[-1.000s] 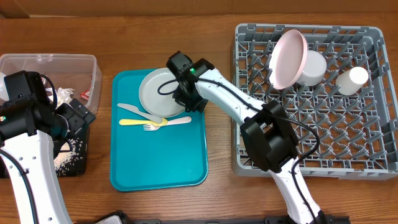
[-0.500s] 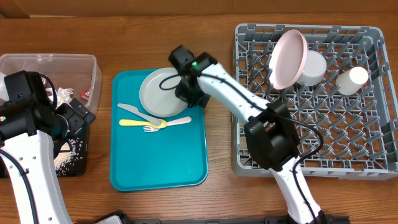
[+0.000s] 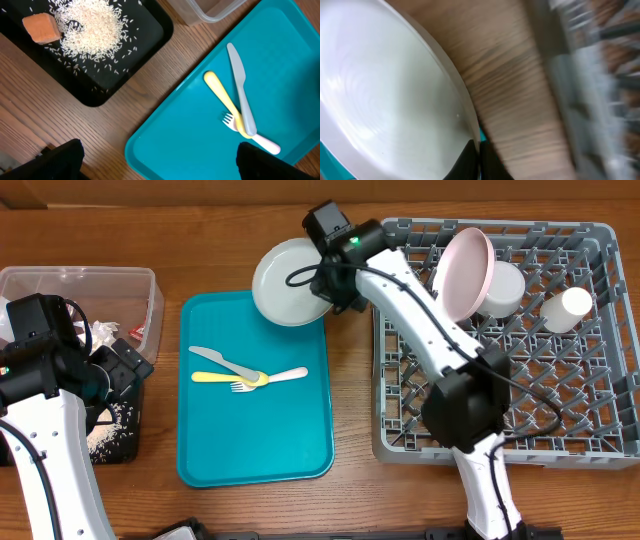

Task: Sort waste into correct bins and load items into the dishwasher rack
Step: 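Carry the plate right over the rack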

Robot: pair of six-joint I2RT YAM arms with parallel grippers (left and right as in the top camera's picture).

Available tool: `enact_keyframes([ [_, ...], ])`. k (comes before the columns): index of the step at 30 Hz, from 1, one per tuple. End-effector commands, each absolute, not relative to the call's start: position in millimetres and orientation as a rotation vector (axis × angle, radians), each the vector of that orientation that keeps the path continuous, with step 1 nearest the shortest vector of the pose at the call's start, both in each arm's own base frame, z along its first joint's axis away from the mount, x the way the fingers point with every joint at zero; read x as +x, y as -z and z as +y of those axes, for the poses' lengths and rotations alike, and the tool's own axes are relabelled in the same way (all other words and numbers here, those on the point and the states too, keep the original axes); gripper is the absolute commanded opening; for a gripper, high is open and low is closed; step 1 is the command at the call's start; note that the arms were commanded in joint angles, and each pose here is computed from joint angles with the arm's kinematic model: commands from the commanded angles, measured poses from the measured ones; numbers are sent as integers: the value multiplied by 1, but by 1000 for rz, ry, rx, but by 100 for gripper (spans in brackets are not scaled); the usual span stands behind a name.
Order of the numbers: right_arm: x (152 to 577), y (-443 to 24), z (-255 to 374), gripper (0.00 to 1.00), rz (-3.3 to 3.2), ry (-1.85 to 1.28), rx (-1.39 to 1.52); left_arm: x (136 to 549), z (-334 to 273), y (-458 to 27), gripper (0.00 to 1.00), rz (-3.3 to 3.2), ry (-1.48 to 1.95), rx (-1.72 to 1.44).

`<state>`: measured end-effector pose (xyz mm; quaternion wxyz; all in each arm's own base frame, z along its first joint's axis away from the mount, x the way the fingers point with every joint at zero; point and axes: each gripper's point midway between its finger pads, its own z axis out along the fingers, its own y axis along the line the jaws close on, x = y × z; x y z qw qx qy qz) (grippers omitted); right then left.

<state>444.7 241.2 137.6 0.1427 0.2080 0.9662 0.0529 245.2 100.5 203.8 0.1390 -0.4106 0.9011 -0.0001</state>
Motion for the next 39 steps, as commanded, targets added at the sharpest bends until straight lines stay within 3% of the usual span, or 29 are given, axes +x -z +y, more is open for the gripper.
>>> enact_keyframes([
  [1, 447, -236, 201, 4, 2546, -141, 621, 244, 104, -203, 100, 2592, -17, -1216],
  [8, 401, -306, 119, 4, 2435, 14, 721, 244, 104, -203, 100, 2591, -17, -1216],
  [21, 331, -371, 30, 4, 2341, 105, 744, 244, 104, -203, 100, 2592, -17, -1216],
  [32, 252, -350, -51, 4, 2301, 257, 986, 244, 104, -203, 100, 2592, -17, -1216],
  [39, 232, -309, -65, 4, 2388, 447, 993, 244, 104, -203, 100, 2592, -17, -1216],
])
